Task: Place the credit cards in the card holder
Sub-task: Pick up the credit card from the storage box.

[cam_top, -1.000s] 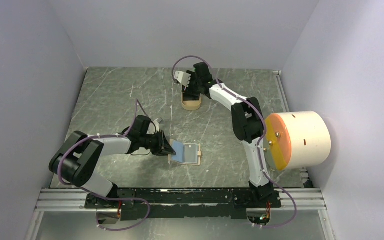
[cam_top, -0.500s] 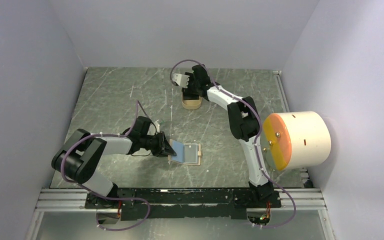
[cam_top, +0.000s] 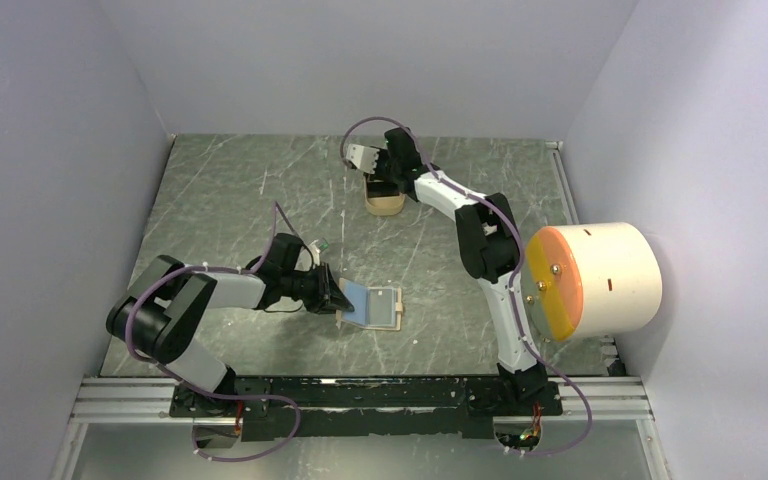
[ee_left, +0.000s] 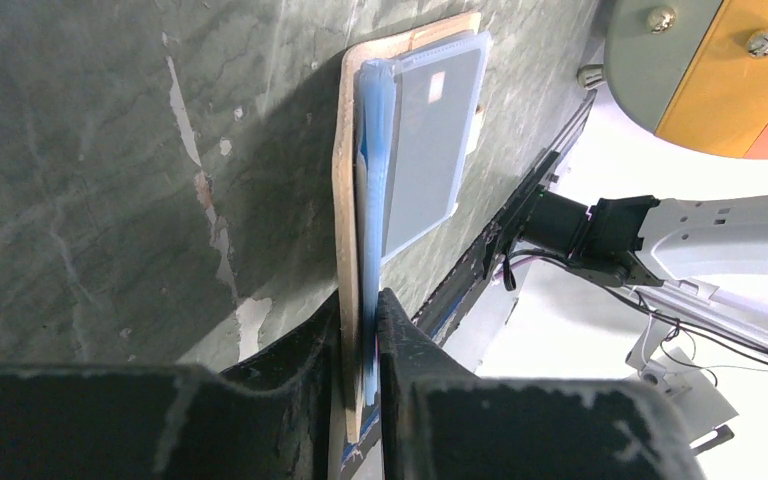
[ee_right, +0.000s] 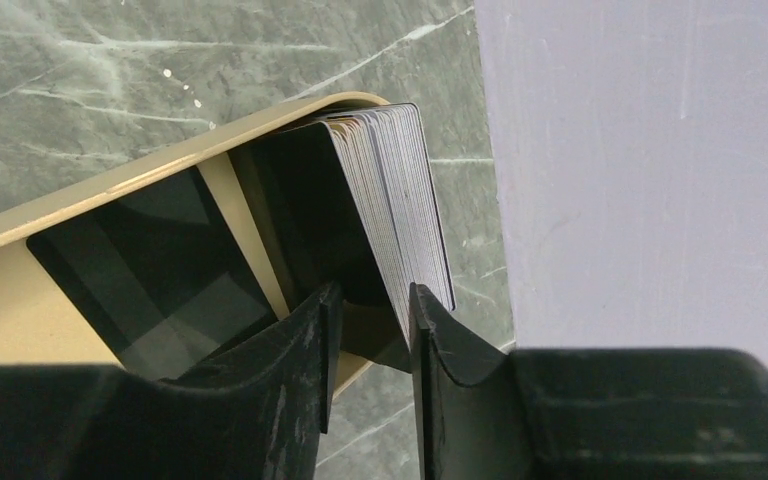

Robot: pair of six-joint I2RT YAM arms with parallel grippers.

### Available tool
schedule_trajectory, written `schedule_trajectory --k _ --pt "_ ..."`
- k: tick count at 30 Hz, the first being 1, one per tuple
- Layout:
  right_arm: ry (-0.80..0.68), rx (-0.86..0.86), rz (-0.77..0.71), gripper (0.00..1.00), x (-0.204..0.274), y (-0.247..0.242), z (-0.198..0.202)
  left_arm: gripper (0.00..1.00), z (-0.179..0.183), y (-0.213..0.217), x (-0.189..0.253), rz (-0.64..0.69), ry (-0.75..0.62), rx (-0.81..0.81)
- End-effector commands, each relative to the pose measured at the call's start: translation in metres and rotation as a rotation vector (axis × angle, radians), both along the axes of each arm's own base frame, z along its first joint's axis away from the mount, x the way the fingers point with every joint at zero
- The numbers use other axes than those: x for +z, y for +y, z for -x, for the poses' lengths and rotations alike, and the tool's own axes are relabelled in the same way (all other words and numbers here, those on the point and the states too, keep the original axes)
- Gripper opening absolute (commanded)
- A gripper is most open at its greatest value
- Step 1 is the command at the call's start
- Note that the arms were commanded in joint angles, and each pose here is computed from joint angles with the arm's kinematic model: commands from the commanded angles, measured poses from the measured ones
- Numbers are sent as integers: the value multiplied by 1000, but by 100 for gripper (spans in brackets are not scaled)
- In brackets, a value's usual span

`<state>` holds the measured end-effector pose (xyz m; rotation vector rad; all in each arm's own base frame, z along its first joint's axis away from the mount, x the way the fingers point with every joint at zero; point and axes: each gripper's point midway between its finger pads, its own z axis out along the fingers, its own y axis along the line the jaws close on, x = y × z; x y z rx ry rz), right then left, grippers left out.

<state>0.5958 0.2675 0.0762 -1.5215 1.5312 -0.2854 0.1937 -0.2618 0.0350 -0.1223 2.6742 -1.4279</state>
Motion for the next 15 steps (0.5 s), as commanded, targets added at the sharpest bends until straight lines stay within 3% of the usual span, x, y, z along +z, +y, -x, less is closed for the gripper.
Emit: schedule_trajectory --k 1,3,7,13,15 --pt "-77 -5 -55 32 44 -2 -7 19 -1 -2 5 31 -21 -12" --pt "-61 -1 -59 29 42 -2 -6 19 1 -2 5 34 -20 -10" --pt "-27 -3 -63 13 38 -4 0 19 3 -2 5 36 -16 -11" --pt "1 4 -93 0 39 -4 11 19 3 -1 8 24 -23 -19" --pt "8 13 -92 0 37 -4 14 20 3 -1 9 27 -27 -18"
